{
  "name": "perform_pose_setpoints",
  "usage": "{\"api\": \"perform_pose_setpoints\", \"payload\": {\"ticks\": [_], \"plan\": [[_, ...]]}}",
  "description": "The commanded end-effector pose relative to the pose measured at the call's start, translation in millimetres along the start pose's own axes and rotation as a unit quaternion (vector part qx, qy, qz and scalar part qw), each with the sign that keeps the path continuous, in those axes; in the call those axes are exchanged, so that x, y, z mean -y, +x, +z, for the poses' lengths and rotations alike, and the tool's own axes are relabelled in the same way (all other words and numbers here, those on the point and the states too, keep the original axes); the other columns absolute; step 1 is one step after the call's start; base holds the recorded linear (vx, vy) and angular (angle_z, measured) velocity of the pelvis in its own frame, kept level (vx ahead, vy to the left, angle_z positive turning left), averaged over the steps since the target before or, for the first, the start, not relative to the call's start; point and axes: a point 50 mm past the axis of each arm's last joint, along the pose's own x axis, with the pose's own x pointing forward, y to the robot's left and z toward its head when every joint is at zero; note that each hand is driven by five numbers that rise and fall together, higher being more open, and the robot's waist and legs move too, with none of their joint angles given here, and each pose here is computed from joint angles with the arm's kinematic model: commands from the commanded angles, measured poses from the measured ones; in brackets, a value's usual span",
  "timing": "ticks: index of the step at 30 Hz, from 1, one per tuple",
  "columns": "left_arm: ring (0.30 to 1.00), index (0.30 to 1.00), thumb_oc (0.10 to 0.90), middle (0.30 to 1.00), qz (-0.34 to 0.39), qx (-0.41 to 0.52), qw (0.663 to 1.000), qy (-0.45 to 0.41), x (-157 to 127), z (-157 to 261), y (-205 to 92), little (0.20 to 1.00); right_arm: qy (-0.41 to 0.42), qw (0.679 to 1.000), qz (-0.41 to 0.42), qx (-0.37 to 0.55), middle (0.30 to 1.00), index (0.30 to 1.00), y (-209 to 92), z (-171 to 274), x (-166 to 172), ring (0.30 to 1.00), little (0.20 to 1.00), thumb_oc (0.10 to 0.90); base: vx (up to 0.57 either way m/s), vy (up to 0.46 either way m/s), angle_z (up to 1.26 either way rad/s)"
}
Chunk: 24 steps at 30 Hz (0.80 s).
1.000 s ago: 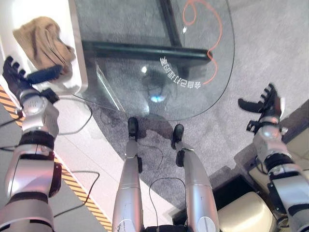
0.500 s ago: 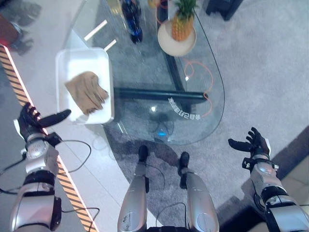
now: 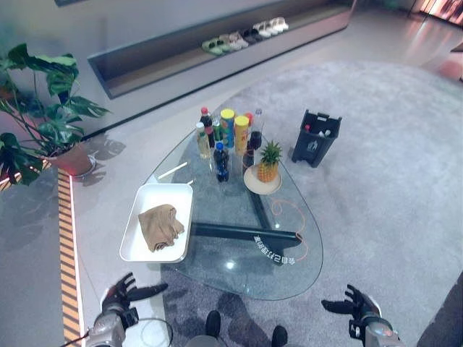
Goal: Wipe the table with a cloth and put it in the basket.
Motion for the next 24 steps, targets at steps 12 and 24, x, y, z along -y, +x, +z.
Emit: {"api": "perform_pose_setpoints", "payload": {"ticks": [12, 24], "plan": [[0.9, 0.9, 0.8, 0.9, -0.049, -0.087, 0.989, 0.106, 7, -39, -8, 0.9, -0.083, 0.992, 0.02, -0.091, 0.9, 0.9, -8, -41, -1, 0.9, 0.9, 0.8, 0.05, 0.006, -0.04], [0.9, 0.9, 0.8, 0.9, -0.061, -0.105, 0.986, 0.118, 14, -48, -10, 0.9, -0.097, 0.99, 0.03, -0.097, 0.9, 0.9, -9, -45, -6, 0.9, 0.9, 0.8, 0.01, 0.001, -0.03]]}}
